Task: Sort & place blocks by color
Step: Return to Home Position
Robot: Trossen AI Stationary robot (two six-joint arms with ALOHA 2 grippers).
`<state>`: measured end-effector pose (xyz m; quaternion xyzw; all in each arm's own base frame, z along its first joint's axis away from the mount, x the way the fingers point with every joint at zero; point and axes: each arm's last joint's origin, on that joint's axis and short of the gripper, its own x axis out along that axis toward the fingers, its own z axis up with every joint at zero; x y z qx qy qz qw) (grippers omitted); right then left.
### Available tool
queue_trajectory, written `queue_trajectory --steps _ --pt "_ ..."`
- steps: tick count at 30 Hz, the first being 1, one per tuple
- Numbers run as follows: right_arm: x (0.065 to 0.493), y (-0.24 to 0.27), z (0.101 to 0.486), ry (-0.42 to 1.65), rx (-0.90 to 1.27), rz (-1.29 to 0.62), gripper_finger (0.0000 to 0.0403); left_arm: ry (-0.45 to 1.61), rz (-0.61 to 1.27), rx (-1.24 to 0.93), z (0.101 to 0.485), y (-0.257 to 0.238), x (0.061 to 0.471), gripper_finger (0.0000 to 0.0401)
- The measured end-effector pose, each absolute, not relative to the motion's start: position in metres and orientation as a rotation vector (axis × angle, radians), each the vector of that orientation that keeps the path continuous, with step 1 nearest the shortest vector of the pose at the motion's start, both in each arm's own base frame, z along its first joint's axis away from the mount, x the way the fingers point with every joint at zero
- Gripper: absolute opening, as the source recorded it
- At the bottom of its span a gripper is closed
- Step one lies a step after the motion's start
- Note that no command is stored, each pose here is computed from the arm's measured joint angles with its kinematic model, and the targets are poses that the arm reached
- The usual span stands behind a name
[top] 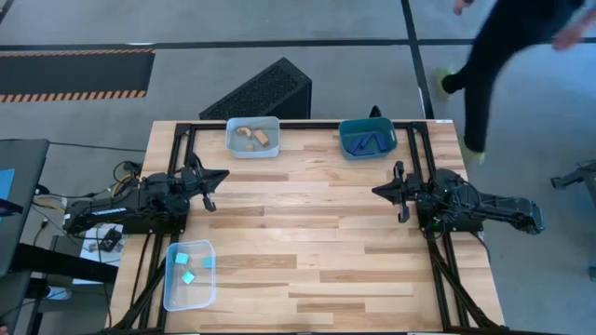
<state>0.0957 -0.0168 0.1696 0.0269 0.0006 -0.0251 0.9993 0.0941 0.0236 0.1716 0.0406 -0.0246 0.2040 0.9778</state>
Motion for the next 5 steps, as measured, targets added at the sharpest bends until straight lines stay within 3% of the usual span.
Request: queue_trajectory --steps 5 --pt "0.0957 -0.0168 0.1696 0.001 0.054 -0.05 0.0036 -0.049 0.412 0.088 0.1717 0.0236 0.0941 0.0006"
